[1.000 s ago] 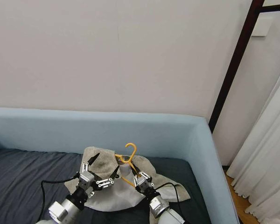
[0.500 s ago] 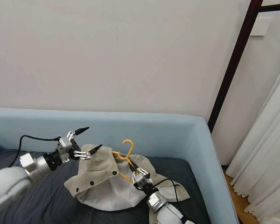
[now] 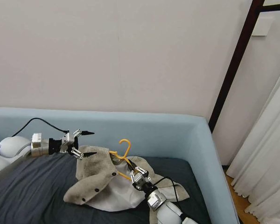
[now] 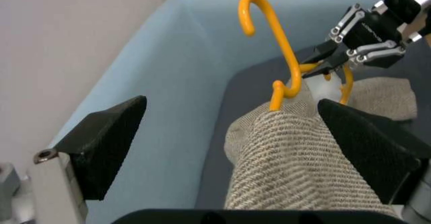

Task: Pick up the clothes from the sofa and hang them on the clothes hanger.

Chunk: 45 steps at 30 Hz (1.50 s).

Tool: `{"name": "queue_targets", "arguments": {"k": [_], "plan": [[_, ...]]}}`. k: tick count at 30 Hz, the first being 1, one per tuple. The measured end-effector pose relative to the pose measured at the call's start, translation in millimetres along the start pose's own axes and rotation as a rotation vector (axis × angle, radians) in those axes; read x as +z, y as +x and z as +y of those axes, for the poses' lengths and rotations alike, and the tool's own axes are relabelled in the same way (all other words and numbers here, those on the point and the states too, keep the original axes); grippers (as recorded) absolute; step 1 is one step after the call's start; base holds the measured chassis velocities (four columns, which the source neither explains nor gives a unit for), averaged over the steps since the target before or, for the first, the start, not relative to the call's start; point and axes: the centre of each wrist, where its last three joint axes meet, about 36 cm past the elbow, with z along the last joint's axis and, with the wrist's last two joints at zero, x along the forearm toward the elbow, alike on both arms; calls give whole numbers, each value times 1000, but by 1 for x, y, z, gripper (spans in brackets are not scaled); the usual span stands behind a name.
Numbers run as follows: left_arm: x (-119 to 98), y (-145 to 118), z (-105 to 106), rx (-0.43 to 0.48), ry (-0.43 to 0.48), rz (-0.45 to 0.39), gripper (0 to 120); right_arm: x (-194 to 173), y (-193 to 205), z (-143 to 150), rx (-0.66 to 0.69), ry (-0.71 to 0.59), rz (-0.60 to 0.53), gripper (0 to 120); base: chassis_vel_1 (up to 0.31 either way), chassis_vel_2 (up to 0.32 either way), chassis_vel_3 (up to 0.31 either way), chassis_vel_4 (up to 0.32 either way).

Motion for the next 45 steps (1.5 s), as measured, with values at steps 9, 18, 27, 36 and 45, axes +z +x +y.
{"name": "queue_targets", "arguments": {"k": [9, 18, 27, 36, 45], "plan": [[-2, -30, 44, 228, 17, 104, 100, 6, 4, -7, 25, 5, 18, 4, 0, 0, 0, 0], [12, -74, 51, 273, 18, 139, 100, 4, 3, -10, 25, 9, 14, 4, 0, 0, 0, 0], [12, -96, 56, 293, 0, 136, 74, 6, 6, -13, 33, 9, 23, 4, 0, 0, 0, 0], [18, -108, 46, 320, -35, 133, 38, 15, 15, -19, 34, 26, 40, 4, 0, 0, 0, 0], [19, -109, 40, 320, -39, 124, 10, 11, 17, -19, 34, 20, 36, 4, 0, 0, 0, 0]]}}
